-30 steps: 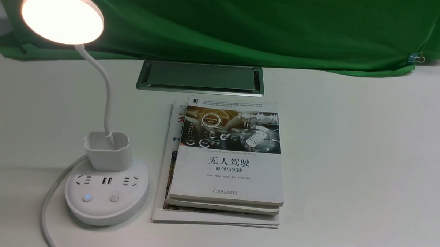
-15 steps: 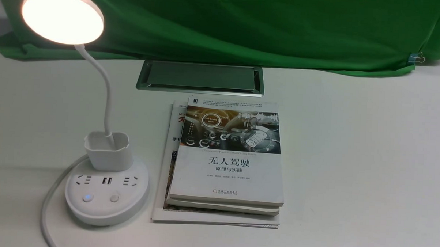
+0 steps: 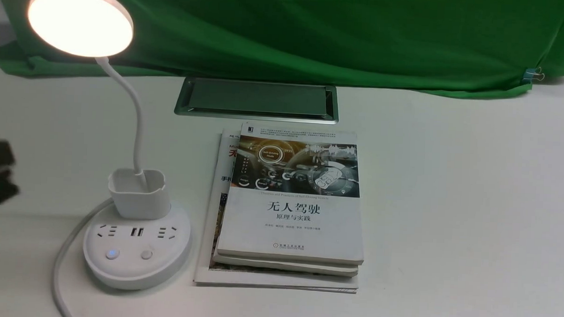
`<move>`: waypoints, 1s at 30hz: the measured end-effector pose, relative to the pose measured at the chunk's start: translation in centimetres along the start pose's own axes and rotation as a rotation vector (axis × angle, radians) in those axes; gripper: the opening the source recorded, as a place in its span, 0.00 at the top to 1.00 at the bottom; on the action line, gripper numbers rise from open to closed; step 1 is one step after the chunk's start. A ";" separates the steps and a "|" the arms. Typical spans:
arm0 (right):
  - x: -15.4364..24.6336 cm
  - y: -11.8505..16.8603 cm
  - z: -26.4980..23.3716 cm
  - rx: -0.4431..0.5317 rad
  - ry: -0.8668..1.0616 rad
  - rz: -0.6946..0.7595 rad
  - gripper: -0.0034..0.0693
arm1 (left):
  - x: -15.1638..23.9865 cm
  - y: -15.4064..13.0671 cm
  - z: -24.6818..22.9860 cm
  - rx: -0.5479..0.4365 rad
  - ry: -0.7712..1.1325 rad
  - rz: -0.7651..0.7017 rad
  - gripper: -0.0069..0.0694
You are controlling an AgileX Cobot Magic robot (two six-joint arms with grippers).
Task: Turn off the desk lamp on the white desktop by hand.
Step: 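Press the power button on the round power strip under the lamp with the left gripper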
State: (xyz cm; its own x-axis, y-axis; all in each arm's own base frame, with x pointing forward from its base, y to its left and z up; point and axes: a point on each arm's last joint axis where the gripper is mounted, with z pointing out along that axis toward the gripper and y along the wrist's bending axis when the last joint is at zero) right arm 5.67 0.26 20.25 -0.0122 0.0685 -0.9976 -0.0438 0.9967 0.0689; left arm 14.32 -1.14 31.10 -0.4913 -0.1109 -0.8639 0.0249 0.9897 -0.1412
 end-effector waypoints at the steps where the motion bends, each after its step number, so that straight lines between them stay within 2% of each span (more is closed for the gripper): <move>1: 0.0 0.0 0.0 0.000 0.000 0.000 0.90 | 0.2 0.0 0.9 -0.002 0.067 0.003 0.70; 5: 0.0 0.0 0.0 0.000 0.000 0.000 0.90 | 0.0 -0.3 3.9 0.024 0.320 0.046 0.70; 8: 0.0 0.0 0.0 0.000 0.000 0.000 0.90 | -0.7 -1.6 5.5 0.131 0.391 0.066 0.70; 11: 0.0 0.0 0.0 0.000 0.000 0.000 0.90 | 0.4 -3.2 7.4 0.216 0.505 0.115 0.70; 15: 0.0 0.0 0.0 0.000 0.000 0.000 0.90 | 1.7 -3.8 9.8 0.157 0.641 0.193 0.78; 16: 0.0 0.0 0.0 0.000 0.000 0.000 0.90 | 1.7 -4.0 10.3 0.139 0.650 0.215 0.83; 19: 0.0 0.0 0.0 0.000 0.000 0.000 0.90 | 1.4 -4.5 11.1 0.132 0.645 0.247 0.88; 24: 0.0 0.0 0.0 0.000 0.000 0.000 0.90 | 2.4 -6.3 12.3 0.116 0.693 0.331 0.90; 30: 0.0 0.0 0.0 0.000 0.000 0.000 0.90 | 3.2 -6.4 14.3 0.058 0.725 0.379 0.90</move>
State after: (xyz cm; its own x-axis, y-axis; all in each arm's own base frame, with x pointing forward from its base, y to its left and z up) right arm 5.67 0.26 20.25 -0.0124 0.0684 -0.9976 -0.0438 0.9967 0.0689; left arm 25.00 -9.14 22.30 -0.8808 0.3361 -0.3336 0.3376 0.9397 0.0553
